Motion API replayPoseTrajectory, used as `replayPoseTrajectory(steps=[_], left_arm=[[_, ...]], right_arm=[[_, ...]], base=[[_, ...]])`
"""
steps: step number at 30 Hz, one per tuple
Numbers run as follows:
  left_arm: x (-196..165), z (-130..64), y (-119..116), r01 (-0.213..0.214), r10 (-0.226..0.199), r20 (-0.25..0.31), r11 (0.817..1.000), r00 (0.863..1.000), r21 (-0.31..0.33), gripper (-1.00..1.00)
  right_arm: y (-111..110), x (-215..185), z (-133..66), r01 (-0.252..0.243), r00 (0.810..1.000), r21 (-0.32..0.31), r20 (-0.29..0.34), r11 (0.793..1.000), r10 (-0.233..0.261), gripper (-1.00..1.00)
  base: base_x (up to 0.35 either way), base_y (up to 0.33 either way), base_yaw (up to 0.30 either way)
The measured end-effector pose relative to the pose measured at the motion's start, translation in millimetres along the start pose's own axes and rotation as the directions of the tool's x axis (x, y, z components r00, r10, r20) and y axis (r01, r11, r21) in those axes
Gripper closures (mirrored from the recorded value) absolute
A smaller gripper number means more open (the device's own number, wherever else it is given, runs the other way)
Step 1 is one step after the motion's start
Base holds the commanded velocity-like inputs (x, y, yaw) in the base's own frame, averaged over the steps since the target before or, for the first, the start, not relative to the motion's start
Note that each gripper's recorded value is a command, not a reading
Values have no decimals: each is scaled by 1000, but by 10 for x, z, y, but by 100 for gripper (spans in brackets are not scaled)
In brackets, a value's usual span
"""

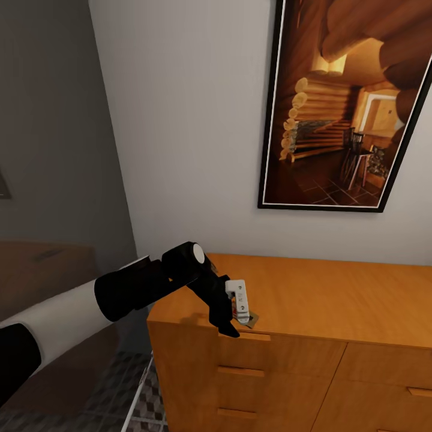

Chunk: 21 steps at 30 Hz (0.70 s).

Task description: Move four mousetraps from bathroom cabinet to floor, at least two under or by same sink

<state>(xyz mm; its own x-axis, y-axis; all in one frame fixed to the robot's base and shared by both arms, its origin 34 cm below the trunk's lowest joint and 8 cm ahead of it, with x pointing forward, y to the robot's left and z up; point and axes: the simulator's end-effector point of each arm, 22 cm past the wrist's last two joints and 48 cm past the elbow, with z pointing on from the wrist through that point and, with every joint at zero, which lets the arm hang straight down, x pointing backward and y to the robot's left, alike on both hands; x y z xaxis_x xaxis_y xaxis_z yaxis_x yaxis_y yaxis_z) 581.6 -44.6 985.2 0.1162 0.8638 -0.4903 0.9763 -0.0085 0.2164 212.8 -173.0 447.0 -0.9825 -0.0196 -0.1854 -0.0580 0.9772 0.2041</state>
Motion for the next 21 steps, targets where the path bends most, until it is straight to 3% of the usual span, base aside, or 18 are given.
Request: replayPoseTrajectory(steps=[21], left_arm=[[5, 6, -6, -1, 1, -2, 1000, 1000, 1, -100]], right_arm=[[-1, -18, 1, 0, 1000, 0, 5, 1000, 0, 100]], base=[[30, 0, 0]])
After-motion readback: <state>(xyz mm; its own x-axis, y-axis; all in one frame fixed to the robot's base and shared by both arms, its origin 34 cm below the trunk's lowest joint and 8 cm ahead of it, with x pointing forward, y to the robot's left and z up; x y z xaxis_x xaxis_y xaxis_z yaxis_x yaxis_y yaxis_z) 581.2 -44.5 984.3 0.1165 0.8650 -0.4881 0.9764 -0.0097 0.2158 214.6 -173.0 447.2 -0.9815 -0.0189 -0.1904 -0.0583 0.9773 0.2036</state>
